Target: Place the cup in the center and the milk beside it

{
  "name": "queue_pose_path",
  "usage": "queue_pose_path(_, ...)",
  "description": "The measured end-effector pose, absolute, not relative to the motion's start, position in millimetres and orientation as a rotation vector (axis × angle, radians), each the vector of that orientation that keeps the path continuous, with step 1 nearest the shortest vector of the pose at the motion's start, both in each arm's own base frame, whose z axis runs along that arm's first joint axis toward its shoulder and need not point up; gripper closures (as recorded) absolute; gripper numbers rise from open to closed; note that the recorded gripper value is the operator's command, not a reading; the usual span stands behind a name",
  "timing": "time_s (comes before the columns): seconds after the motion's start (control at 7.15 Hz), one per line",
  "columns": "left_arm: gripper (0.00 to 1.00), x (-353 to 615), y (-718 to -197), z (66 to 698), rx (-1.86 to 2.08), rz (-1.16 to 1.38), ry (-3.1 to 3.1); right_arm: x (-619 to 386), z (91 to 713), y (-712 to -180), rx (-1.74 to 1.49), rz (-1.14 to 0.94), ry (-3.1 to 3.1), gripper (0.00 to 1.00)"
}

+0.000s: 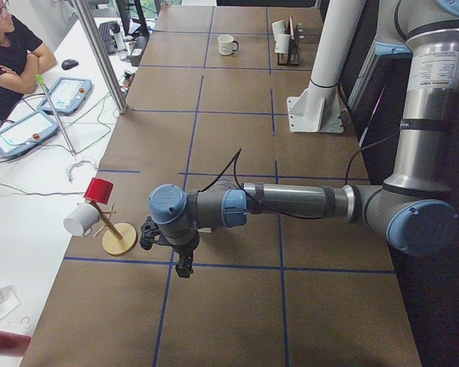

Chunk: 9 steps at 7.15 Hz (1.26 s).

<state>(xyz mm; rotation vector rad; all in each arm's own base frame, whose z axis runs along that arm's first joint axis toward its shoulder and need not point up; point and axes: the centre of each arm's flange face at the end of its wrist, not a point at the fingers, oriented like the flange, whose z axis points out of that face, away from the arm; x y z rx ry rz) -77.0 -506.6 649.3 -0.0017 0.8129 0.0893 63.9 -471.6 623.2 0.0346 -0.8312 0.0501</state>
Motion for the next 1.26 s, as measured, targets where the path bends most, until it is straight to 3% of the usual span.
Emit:
queue_pose_path(0.56,0.0,-77,-508,645,0.007,0.092,0.812,55,590,-496,0.054,0.083,-0.857,0.0)
queue_pose_path(1.26,0.0,-77,-508,636,0.022,0.094,0.81,-72,543,-507,0.096,0.137,-0.881,0.0)
